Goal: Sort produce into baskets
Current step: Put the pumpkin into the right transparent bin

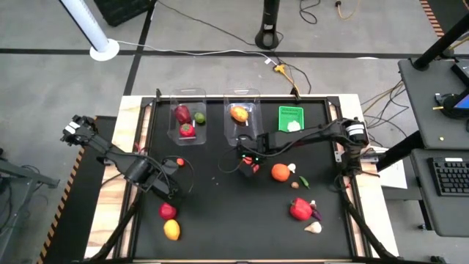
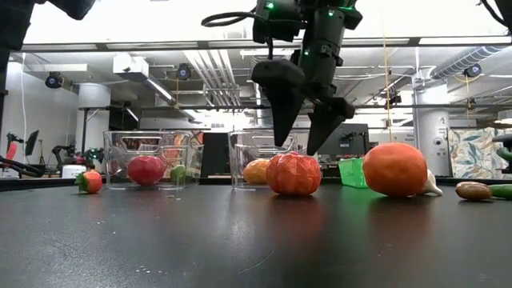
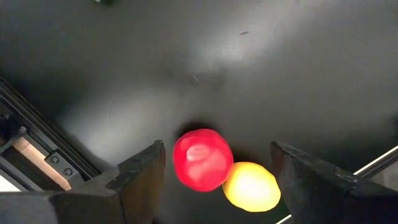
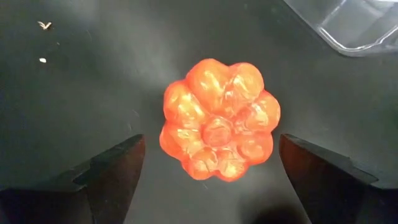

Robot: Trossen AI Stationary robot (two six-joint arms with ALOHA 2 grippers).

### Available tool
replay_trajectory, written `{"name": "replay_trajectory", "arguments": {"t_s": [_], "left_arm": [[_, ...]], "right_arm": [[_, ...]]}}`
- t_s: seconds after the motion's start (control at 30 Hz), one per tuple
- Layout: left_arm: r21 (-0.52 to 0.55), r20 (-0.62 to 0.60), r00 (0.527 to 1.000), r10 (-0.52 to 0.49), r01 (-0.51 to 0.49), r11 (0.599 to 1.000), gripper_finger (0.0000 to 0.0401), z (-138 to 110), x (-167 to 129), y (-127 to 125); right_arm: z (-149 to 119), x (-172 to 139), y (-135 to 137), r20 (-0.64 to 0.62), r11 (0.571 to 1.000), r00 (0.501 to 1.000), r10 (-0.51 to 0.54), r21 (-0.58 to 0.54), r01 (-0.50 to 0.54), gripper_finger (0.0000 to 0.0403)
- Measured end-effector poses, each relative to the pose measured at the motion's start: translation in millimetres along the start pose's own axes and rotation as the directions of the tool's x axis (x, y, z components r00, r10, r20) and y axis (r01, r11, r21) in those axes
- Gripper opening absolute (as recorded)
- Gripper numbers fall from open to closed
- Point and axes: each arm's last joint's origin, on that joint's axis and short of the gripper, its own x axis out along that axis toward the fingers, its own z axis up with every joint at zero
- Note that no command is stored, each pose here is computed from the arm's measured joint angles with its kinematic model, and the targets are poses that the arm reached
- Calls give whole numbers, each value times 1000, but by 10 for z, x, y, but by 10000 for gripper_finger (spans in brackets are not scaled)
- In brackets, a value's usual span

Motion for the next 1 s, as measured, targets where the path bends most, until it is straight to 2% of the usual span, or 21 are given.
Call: {"name": "replay_trajectory", "arguments": {"t_s": [0.2,0.57,0.73,1.0], "left_arm": [[1,21,1000,1,-1,1000,269,6,-1,1],[4,25,1000,0,0,1000,269,7,-4,2],[7,31,1000,0,0,1000,269,9,-4,2],[15,45,999,1,-1,1000,269,13,-5,3]], "right_arm": [[21,2,10,32,1000,999,-2,2,2,361],[11,343,32,-12,1000,999,-30,-2,30,361],[11,380,37,-16,999,999,-31,-11,31,360],[4,247,47,-25,1000,1000,18,-17,-19,318]]}}
